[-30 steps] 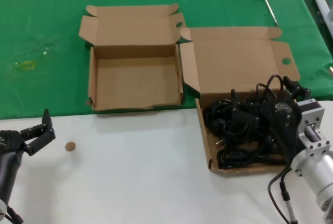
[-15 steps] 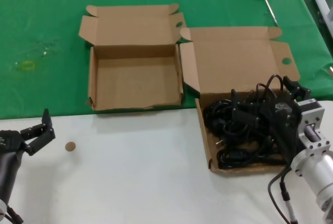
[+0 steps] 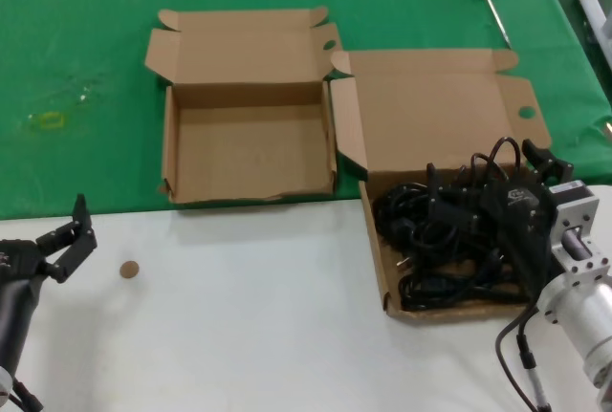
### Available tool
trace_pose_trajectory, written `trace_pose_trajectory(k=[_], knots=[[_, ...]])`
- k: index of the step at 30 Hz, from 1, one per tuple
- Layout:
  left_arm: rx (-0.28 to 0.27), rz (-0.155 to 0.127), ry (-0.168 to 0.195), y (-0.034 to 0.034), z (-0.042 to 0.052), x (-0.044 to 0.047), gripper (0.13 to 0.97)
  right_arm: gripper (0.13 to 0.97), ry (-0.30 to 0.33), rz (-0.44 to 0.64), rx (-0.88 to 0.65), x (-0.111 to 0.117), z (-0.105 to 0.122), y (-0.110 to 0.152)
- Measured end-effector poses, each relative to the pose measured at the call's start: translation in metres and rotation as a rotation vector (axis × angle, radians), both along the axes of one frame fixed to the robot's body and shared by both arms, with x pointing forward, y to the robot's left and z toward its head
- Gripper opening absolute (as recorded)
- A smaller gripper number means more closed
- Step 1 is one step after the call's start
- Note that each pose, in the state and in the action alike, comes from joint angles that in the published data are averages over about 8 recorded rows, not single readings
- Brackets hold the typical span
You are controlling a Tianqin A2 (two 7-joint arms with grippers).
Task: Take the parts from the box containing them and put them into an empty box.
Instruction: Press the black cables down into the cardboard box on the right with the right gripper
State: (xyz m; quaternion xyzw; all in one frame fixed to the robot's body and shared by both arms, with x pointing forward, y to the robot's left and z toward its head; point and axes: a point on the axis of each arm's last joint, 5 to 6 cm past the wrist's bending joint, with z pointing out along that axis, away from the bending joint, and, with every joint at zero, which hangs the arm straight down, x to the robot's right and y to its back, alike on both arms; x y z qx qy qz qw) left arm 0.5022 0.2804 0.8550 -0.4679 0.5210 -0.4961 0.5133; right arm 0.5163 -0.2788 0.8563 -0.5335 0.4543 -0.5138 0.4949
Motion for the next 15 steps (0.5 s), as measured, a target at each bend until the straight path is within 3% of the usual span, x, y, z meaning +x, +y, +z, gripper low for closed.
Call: trace_pose_trajectory(k=[4,15], knots=[[0.0,0.0,0.0,0.0,0.0,0.0,0.852,0.966,0.004,0.002,0.0,-0.0006,0.0004,-0.001],[0.0,0.0,0.0,0.0,0.0,0.0,0.631,0.966,0.015,0.075,-0.071,-0.0041,0.008,-0.0076]])
